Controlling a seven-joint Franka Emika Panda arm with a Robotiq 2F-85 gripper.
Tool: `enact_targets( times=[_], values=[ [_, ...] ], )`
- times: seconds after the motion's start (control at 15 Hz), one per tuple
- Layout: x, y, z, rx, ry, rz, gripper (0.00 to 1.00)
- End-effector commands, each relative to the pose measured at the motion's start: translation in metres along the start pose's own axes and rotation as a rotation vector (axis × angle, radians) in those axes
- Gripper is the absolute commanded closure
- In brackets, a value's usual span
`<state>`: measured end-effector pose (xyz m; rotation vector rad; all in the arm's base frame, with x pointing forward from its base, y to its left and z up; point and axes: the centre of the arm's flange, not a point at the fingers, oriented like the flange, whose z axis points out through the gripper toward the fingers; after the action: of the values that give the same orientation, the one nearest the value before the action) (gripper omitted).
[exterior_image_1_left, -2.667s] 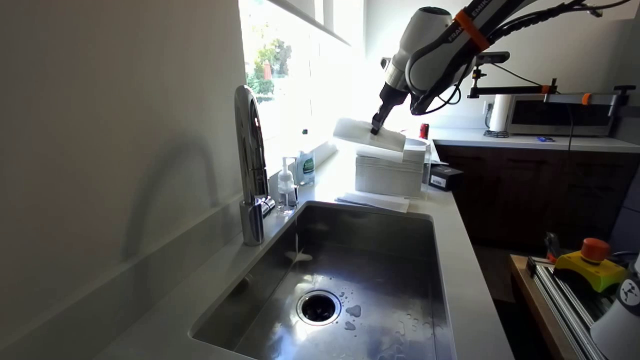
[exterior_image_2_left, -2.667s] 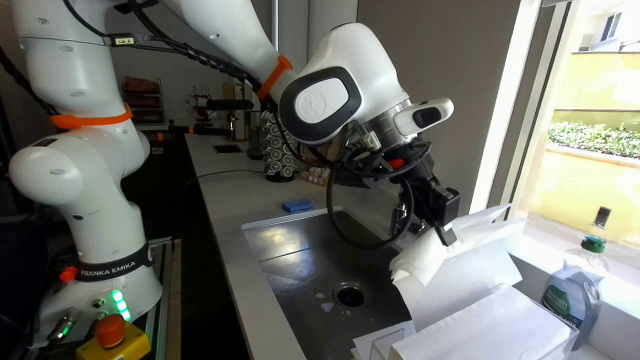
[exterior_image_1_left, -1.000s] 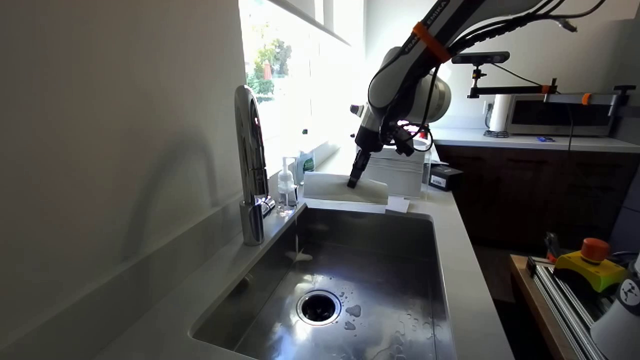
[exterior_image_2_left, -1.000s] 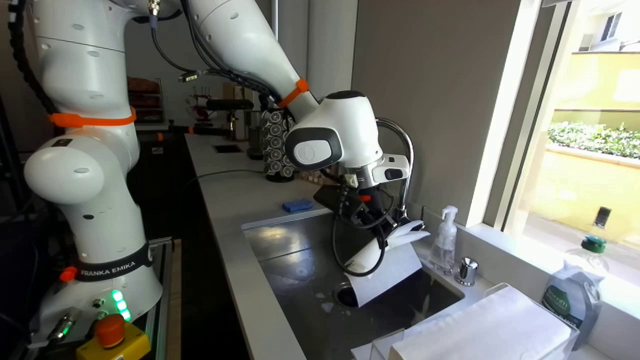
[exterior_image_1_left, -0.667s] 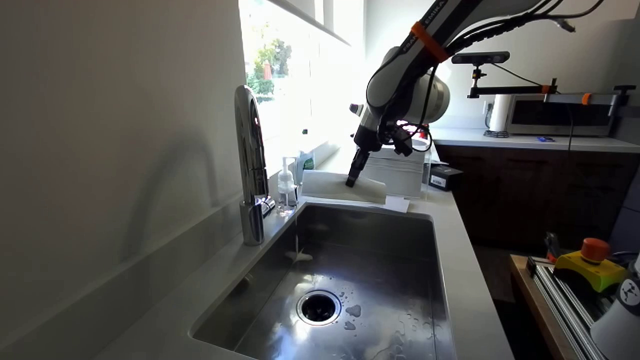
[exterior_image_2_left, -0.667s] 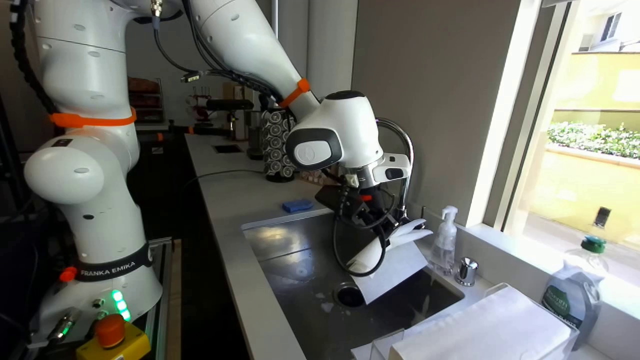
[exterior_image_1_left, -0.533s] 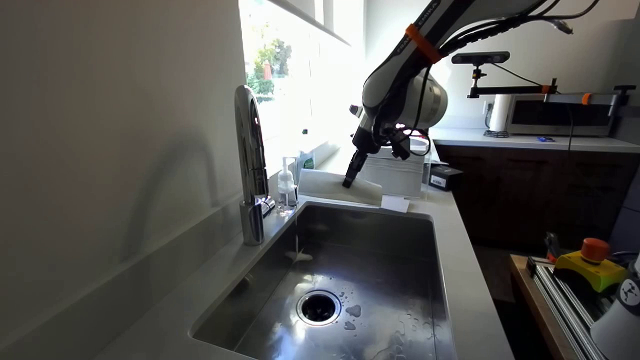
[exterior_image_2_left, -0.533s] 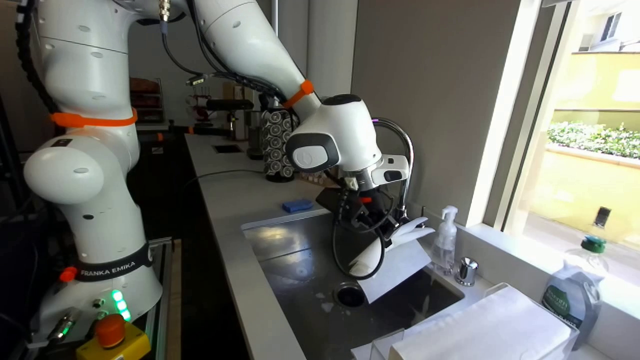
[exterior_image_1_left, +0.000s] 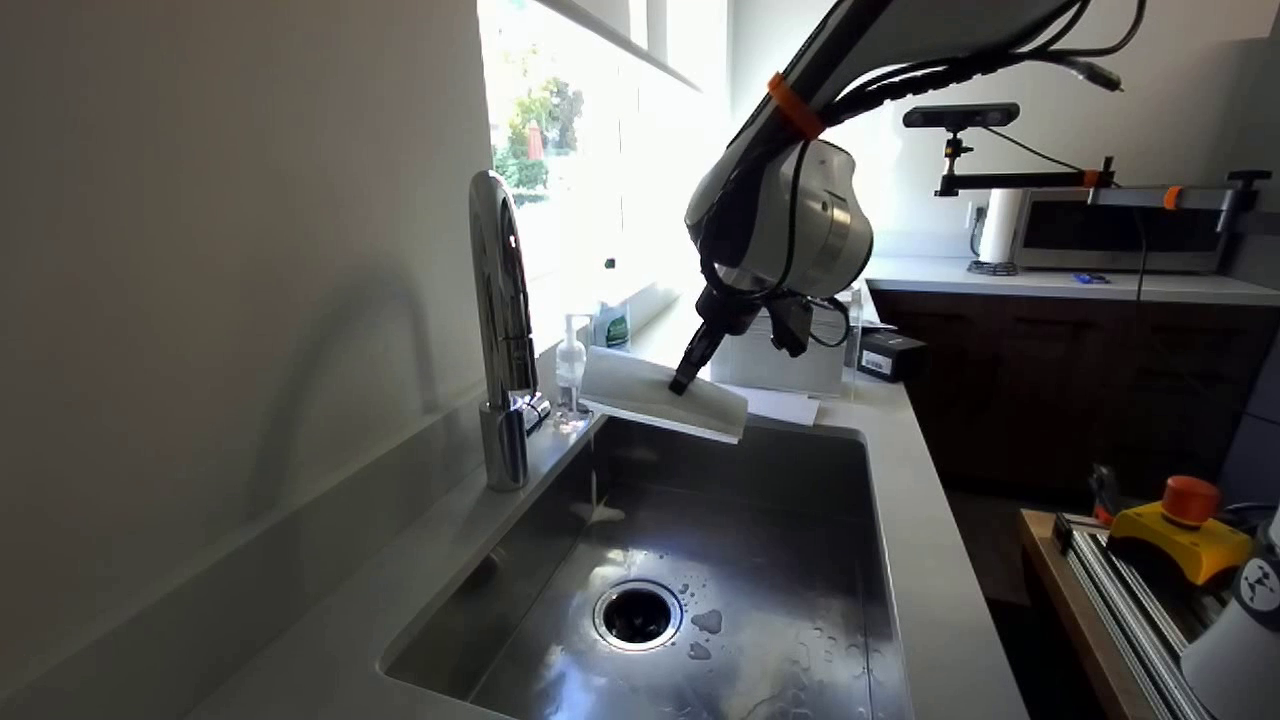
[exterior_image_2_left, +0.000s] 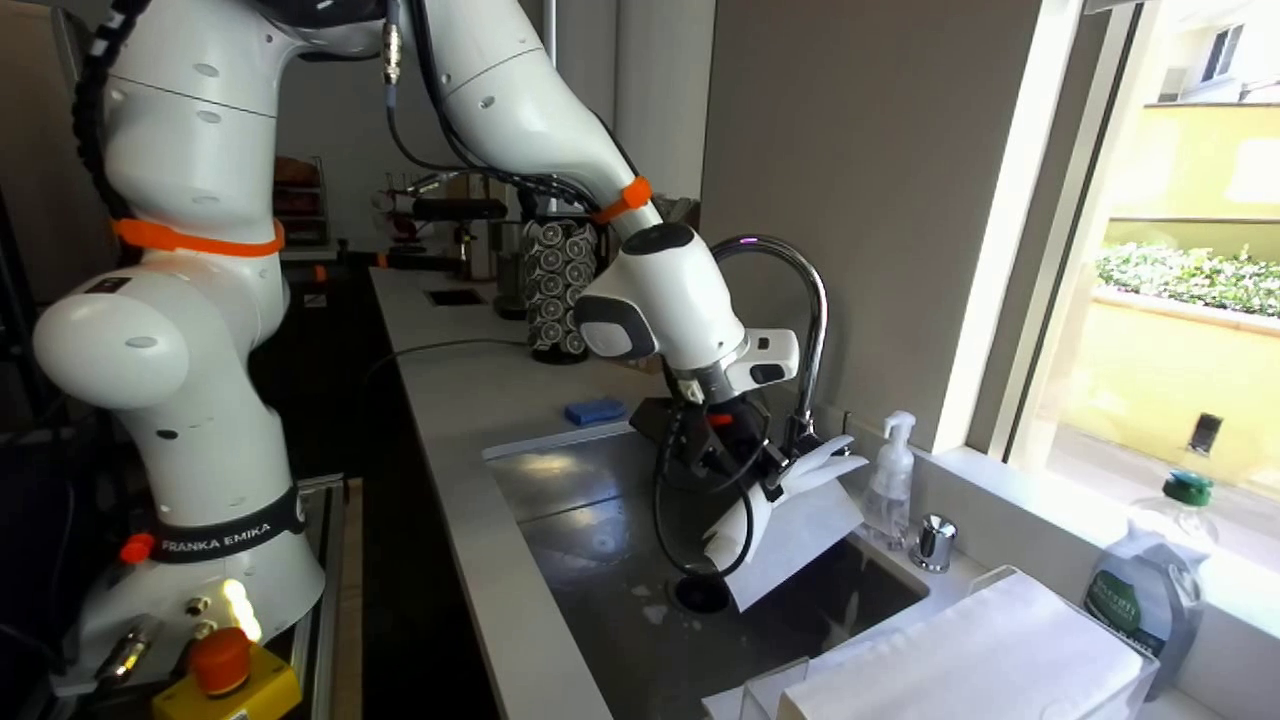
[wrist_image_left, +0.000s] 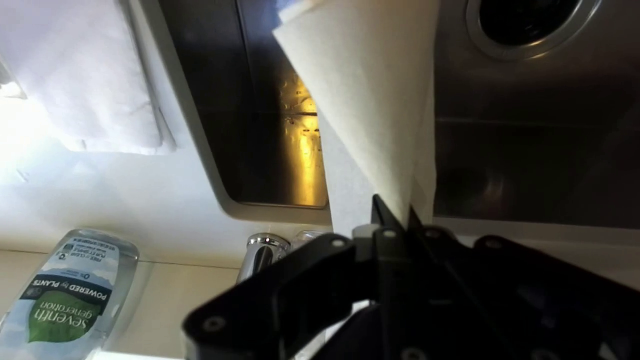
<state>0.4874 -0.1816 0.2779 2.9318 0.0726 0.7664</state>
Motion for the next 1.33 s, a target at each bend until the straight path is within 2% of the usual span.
enact_targets(
  times=[0.0, 0.33, 0.73, 1.27],
  values=[
    [-0.021, 0.014, 0.034, -0.015, 0.03, 0.016, 1.0],
    [-0.009, 0.029, 0.06, 0.02, 0.031, 0.052, 1.0],
    [-0.004, 0.031, 0.095, 0.047, 0.043, 0.059, 1.0],
    [-0.004, 0.038, 0.121, -0.011, 0.089, 0.064, 1.0]
  ],
)
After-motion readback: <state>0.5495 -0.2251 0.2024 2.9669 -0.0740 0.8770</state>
